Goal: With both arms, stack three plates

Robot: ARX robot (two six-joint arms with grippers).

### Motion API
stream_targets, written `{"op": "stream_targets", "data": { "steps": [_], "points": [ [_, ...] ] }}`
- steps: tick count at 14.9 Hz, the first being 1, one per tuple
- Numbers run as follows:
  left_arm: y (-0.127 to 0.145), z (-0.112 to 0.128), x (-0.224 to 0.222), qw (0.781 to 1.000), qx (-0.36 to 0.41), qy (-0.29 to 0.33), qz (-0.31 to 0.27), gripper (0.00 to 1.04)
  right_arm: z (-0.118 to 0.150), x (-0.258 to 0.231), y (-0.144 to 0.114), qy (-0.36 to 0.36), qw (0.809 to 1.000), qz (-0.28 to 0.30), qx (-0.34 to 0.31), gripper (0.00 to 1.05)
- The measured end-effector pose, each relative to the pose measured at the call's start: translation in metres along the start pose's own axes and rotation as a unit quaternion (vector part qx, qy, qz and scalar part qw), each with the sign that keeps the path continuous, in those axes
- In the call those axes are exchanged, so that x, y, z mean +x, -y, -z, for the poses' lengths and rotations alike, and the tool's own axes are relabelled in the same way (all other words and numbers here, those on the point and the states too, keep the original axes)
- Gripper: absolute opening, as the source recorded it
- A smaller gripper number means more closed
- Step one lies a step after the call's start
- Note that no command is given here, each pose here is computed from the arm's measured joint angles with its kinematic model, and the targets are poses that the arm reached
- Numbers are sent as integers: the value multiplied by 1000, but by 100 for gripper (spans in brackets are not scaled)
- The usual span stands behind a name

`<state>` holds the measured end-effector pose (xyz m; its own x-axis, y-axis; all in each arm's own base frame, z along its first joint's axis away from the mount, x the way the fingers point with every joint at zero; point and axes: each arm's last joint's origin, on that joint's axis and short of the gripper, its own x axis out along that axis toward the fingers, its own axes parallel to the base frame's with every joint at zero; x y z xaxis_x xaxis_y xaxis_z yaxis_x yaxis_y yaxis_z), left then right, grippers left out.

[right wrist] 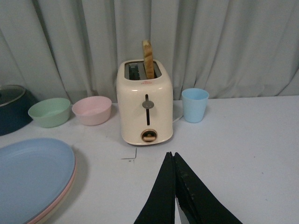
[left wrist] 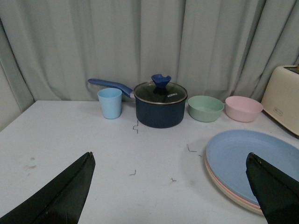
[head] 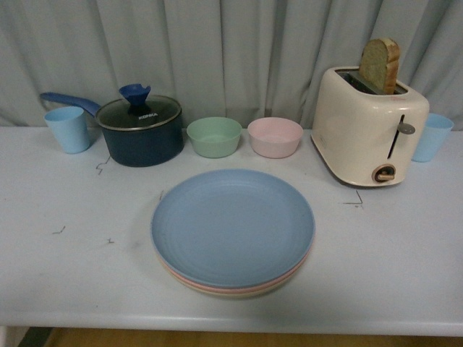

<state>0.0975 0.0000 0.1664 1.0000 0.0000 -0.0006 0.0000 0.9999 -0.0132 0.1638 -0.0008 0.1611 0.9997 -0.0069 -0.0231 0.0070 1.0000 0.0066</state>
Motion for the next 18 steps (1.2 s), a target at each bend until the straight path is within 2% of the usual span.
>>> {"op": "stream_targets", "data": {
  "steps": [18],
  "points": [
    [0,0,0,1000,0,0,0,98,-8,-53,0,19,1000,0,0,2]
  ]
}}
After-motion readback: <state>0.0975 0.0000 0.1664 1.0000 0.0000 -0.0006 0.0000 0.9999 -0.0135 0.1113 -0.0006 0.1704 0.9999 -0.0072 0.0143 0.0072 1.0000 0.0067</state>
